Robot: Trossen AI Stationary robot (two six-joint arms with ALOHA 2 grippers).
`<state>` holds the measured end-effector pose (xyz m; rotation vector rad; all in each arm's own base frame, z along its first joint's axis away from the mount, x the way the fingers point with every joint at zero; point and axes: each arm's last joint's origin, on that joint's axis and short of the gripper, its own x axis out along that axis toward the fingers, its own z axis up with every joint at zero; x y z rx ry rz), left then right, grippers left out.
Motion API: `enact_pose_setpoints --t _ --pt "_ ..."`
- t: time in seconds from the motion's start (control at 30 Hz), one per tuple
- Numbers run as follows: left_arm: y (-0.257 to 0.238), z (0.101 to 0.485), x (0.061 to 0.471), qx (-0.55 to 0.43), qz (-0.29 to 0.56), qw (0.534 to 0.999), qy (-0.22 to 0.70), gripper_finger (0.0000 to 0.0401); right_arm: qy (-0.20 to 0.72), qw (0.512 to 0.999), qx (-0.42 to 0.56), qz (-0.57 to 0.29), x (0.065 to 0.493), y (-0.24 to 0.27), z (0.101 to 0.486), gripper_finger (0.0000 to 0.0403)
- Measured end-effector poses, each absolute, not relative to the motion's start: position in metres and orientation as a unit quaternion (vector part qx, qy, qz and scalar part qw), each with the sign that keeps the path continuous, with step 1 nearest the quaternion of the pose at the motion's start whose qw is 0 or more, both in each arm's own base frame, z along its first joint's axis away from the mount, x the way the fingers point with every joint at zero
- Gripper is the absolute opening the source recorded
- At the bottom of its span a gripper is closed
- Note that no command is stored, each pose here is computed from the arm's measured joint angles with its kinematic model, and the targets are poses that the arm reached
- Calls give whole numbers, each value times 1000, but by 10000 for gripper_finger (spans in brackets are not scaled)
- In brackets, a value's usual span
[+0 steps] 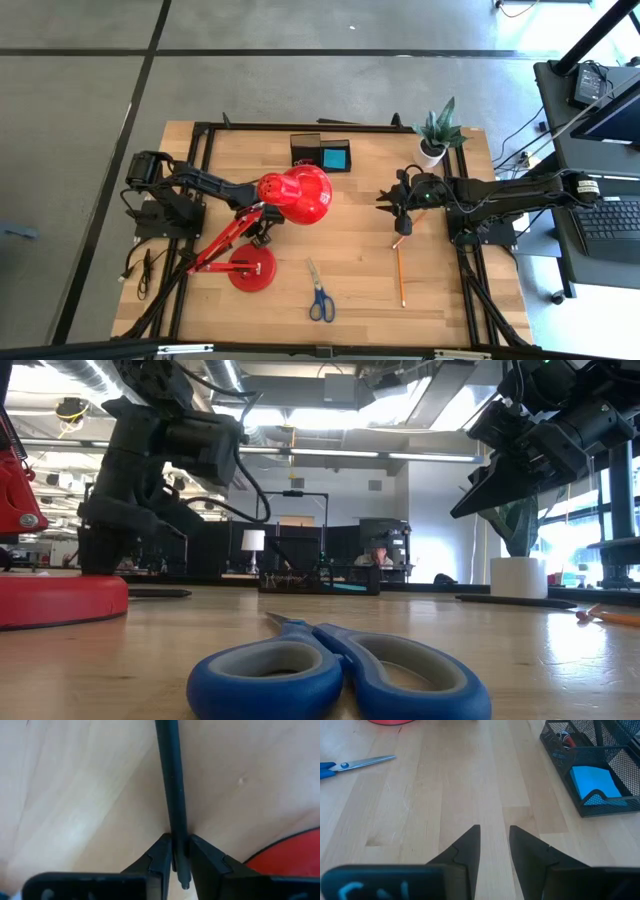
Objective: Pick and place office supplies into organizer
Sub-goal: Put the left pen into the desk organizer
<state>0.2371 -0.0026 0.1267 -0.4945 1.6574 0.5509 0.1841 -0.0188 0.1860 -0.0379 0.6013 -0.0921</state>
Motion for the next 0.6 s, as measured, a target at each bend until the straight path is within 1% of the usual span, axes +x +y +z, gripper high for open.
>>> enact_pose_setpoints --t 0.17,0.27,0.33,0.4,0.53,0.6 --pt "-2 131 244 -177 216 636 719 57 296 954 -19 -46 184 -19 186 108" --pt "1 136 252 -146 213 660 706 56 296 954 -28 -43 184 -19 186 108" --pt "2 140 262 -130 223 687 679 52 296 954 -29 -43 184 -19 186 108" --pt "4 145 270 -127 229 710 654 44 296 954 -29 -43 184 -19 186 108" --pt "4 146 277 -128 201 733 638 24 296 954 -28 -43 184 -19 186 108" --pt "5 147 281 -129 195 743 626 21 296 954 -28 -43 184 -19 186 108"
